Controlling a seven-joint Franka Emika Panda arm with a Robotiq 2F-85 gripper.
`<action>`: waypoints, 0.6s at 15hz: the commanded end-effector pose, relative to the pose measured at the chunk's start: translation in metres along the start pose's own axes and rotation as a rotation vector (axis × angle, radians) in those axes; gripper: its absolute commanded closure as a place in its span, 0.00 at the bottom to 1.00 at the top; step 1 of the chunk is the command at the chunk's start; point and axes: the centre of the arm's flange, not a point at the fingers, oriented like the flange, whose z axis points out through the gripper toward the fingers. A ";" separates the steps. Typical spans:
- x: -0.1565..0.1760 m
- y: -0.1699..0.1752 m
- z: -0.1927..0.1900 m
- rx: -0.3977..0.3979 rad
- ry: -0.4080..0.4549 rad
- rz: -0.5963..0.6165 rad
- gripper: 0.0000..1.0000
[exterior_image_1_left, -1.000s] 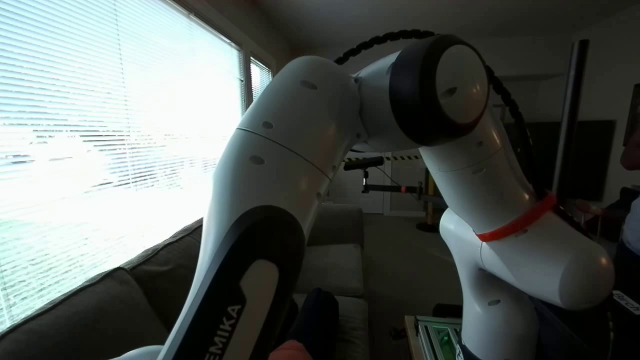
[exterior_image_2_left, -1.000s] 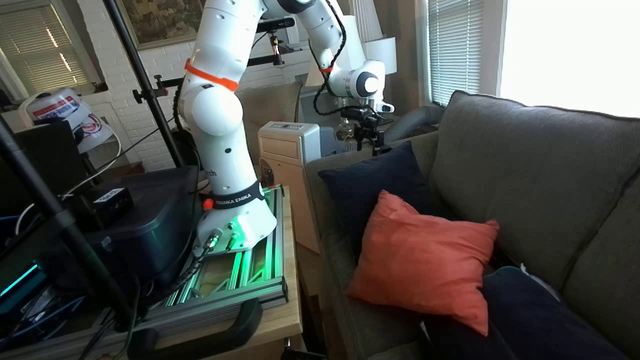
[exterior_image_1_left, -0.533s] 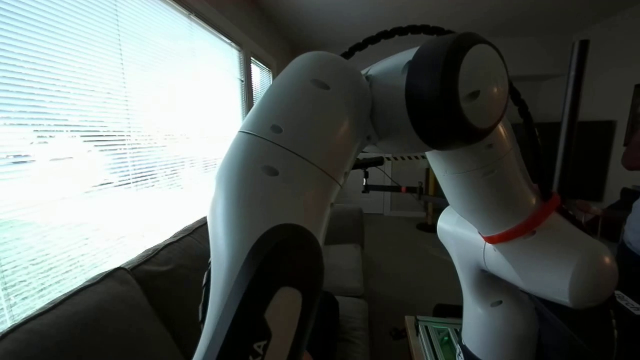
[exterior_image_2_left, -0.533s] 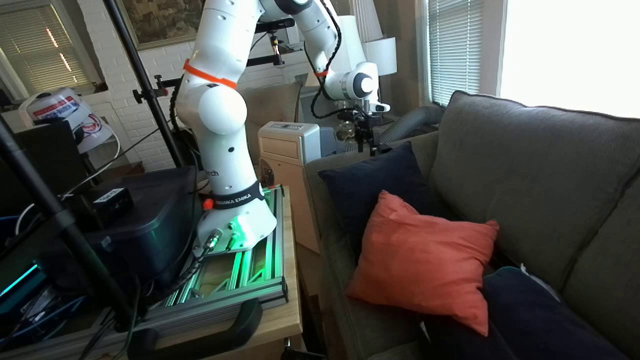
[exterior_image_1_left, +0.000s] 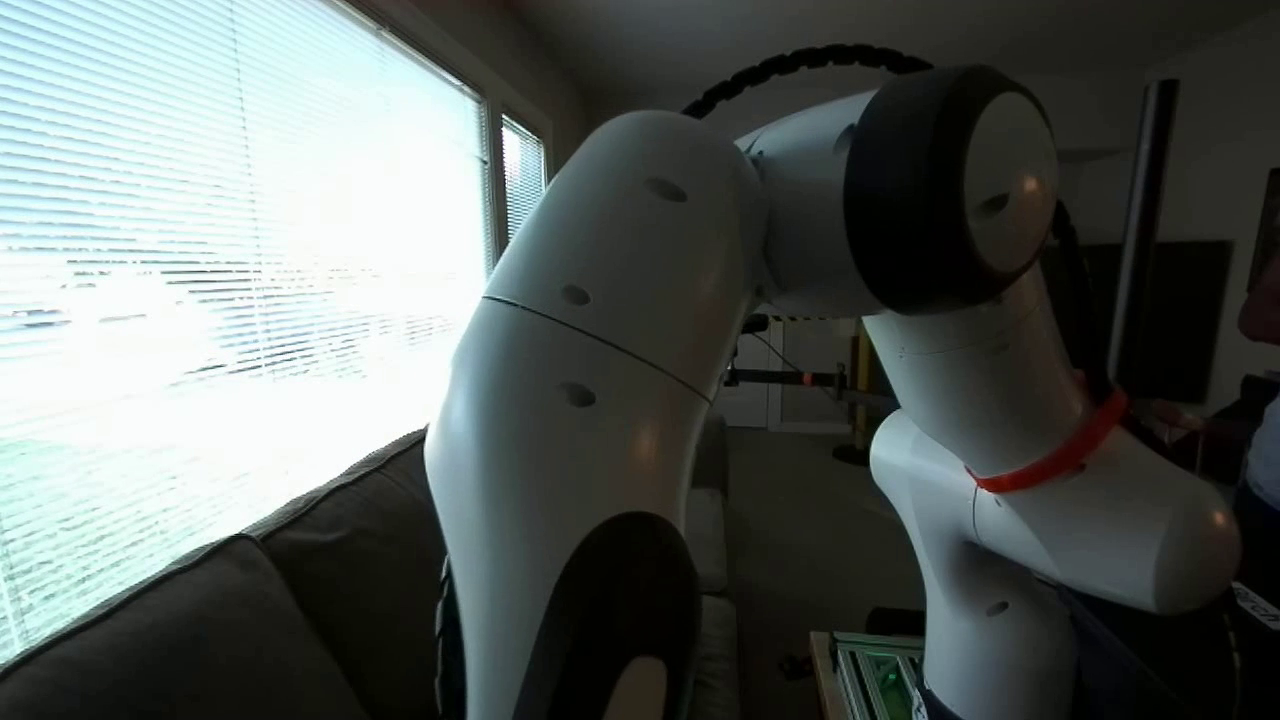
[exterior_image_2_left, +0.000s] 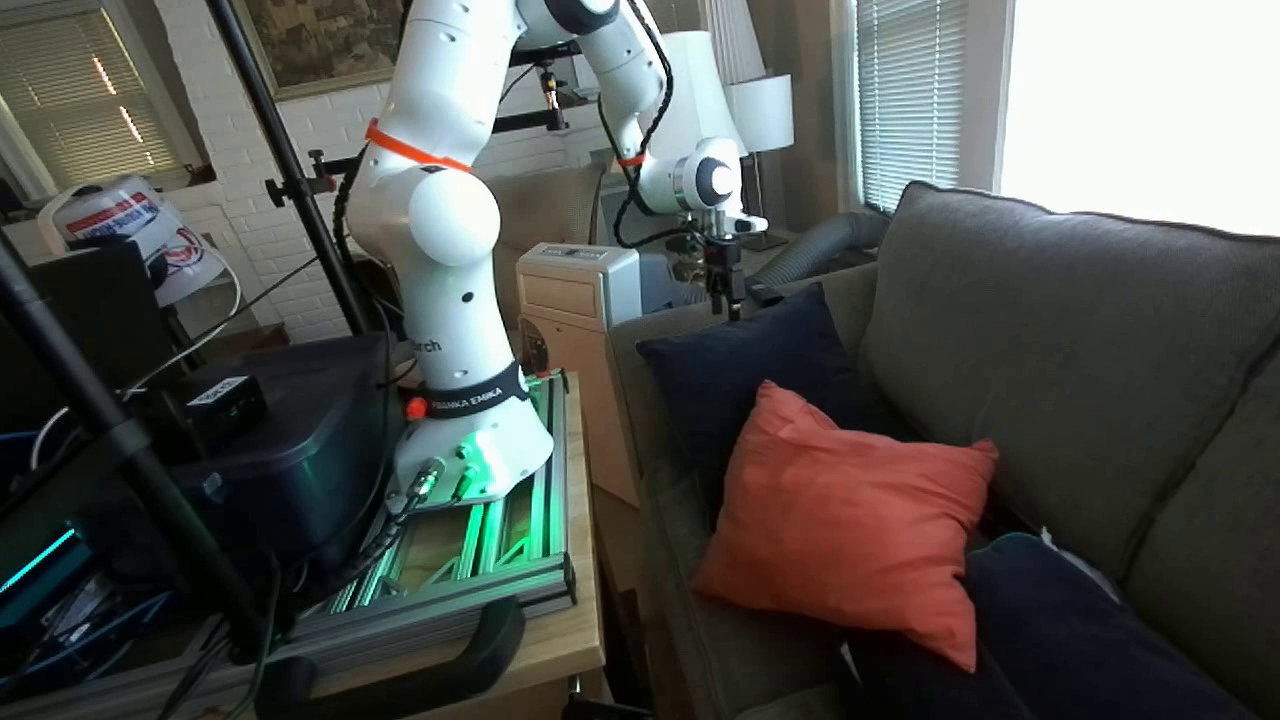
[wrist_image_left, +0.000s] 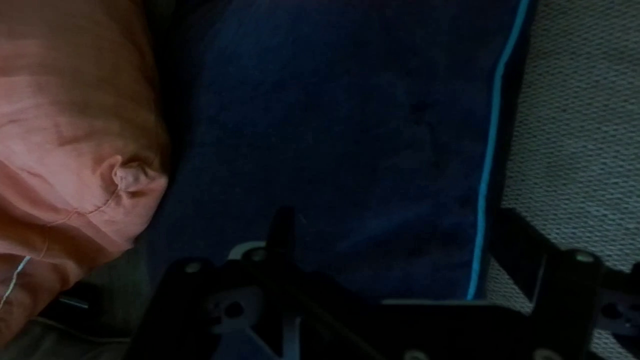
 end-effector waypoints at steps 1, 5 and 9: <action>-0.014 -0.001 0.016 0.019 0.067 0.093 0.00; -0.022 0.001 0.027 0.045 0.114 0.167 0.00; -0.030 -0.004 0.039 0.045 0.153 0.168 0.00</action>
